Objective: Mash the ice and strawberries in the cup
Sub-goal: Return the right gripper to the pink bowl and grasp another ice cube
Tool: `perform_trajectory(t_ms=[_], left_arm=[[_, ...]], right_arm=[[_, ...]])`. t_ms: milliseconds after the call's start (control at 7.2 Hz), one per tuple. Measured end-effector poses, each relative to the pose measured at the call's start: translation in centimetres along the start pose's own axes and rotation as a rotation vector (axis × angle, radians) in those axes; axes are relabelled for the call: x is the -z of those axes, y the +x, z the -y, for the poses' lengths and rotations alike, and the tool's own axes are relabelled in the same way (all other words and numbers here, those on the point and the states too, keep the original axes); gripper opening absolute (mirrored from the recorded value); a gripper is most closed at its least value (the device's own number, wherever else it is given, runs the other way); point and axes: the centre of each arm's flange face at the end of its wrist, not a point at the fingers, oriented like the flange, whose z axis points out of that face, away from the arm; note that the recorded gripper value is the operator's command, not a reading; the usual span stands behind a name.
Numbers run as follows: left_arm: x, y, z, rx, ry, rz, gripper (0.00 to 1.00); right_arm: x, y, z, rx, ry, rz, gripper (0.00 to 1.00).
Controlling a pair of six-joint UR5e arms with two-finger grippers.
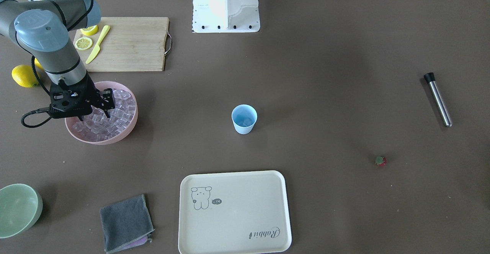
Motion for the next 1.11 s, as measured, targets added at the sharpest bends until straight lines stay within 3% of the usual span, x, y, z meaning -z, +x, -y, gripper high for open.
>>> perform_trajectory(t_ms=[694,1111], left_arm=[[-0.1,-0.1,0.0,-0.001,0.001,0.000,0.99],[-0.1,0.0,0.0,-0.003,0.001,0.000,0.98]], right_arm=[[-0.9,-0.2,-0.8,0.009,0.005,-0.031,0.61],[-2.0,-0.9,-1.7,0.028,0.004,-0.053,0.37]])
